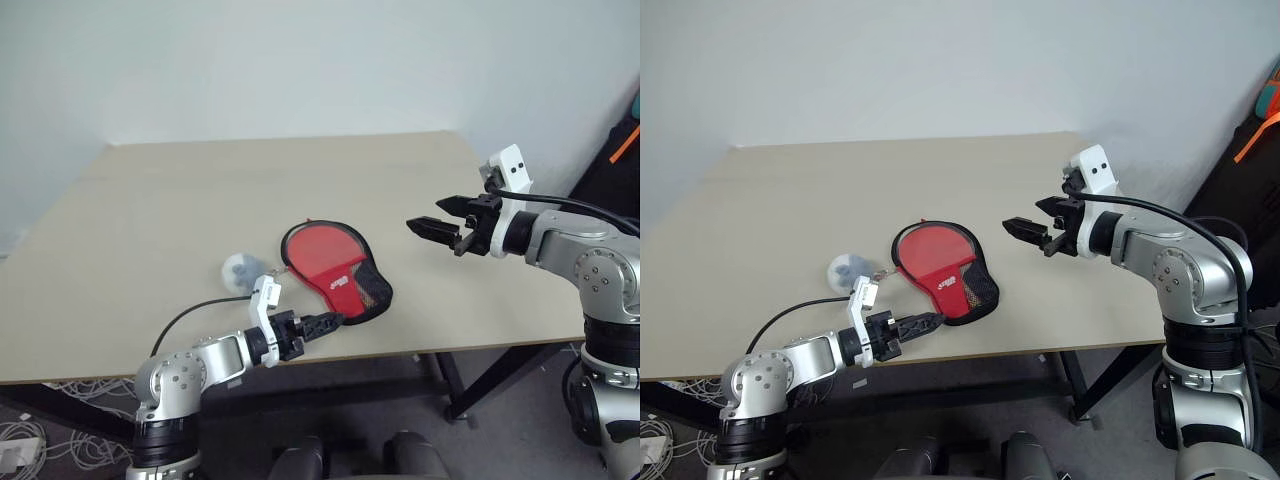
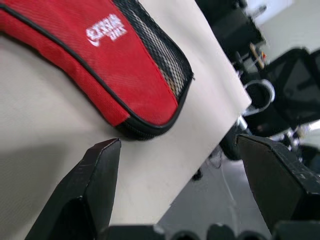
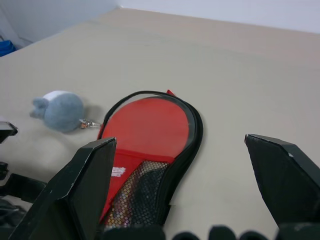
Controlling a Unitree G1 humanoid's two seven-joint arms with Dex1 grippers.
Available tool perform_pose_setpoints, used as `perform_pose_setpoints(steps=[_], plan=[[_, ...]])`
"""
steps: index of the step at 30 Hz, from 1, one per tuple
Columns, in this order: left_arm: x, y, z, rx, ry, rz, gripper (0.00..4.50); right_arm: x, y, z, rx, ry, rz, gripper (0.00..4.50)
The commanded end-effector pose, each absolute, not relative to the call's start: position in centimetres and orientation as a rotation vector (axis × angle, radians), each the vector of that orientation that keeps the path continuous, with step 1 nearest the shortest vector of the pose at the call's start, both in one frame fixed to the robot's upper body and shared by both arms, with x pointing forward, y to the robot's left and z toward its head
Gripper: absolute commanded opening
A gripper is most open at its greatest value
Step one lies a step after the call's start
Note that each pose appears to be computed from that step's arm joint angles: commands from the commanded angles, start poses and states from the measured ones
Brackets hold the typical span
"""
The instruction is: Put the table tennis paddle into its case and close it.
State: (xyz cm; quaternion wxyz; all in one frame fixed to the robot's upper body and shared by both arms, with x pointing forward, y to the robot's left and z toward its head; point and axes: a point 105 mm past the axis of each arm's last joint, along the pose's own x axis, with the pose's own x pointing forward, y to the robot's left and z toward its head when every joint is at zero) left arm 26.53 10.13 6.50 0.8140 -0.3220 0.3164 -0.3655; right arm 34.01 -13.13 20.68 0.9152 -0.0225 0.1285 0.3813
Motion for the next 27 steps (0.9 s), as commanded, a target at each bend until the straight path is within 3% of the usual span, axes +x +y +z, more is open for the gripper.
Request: perform_pose_setpoints(steps=[1,16,27], plan=[[26.9,9.5,7.0,-0.703,0.681,-0.78,3.89,33.6,-12.9,22.2,-0.047,0.199,0.796,4.5],[28.6,7.8,6.4,-0.831,0.729,-0.657,3.89,33.3,-12.5,22.1,-0.017,0.192,0.788,4.5],[31.5,8.0,6.2,-0.979,0.716,-0.427,3.89,33.2,-12.3,22.0,-0.001,0.192,0.78,4.5]])
